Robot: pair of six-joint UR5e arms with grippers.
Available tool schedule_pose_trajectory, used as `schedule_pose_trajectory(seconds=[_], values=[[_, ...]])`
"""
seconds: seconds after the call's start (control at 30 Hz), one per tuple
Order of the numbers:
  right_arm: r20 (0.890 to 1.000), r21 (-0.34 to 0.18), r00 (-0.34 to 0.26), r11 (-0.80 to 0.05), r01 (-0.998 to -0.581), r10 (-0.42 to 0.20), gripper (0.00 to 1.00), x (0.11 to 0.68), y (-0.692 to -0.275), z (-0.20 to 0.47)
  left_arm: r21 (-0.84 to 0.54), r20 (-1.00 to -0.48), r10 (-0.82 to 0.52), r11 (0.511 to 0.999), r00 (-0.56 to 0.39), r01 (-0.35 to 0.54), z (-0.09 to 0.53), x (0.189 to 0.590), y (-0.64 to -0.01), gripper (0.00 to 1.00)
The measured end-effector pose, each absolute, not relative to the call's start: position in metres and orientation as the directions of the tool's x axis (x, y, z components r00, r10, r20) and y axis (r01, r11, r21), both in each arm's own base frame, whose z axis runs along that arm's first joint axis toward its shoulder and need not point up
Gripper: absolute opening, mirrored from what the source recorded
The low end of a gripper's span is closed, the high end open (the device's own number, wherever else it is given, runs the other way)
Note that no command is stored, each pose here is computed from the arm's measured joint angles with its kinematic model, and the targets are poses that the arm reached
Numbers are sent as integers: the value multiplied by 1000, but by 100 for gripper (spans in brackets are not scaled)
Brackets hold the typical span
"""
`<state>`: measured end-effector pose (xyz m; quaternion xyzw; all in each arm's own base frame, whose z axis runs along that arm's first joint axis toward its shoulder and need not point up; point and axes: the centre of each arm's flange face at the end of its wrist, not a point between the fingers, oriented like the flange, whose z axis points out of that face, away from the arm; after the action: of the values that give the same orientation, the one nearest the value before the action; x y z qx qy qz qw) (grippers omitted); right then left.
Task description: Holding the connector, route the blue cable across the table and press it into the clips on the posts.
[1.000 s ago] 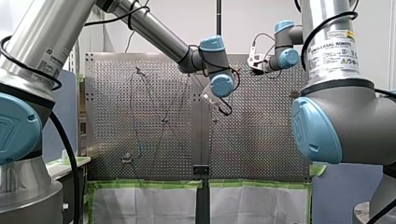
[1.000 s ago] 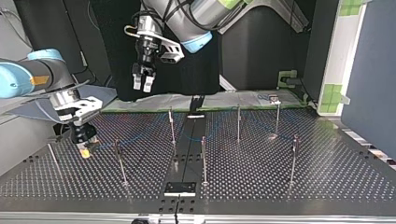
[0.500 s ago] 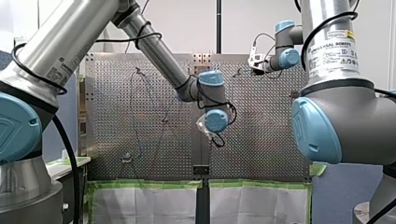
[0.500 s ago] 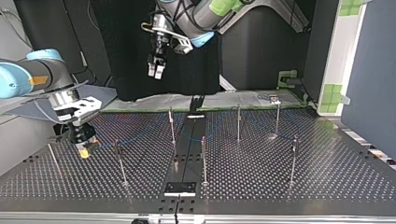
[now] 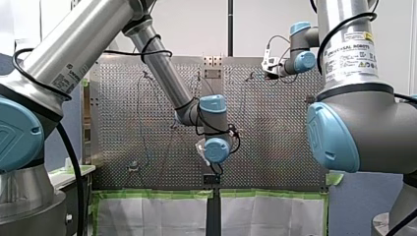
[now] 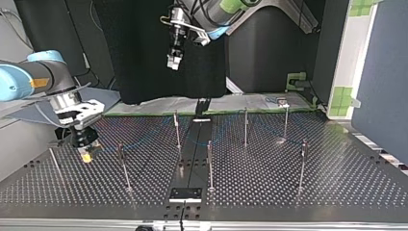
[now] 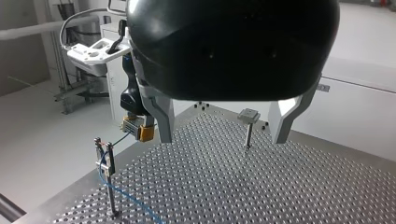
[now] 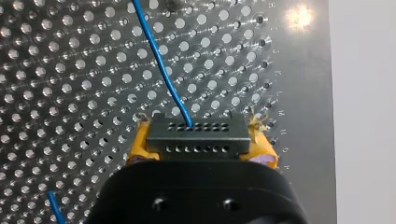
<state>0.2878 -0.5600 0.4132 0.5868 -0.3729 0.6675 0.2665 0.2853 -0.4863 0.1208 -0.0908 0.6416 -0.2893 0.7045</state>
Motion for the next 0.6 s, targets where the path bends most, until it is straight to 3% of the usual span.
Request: schedule_pose_trajectory(seconds=[0.6], values=[[982,-185,-170,-574,-798,-80,0,284,-562,413,-517,-851,-523,850,41,106,81,286,-409,100]])
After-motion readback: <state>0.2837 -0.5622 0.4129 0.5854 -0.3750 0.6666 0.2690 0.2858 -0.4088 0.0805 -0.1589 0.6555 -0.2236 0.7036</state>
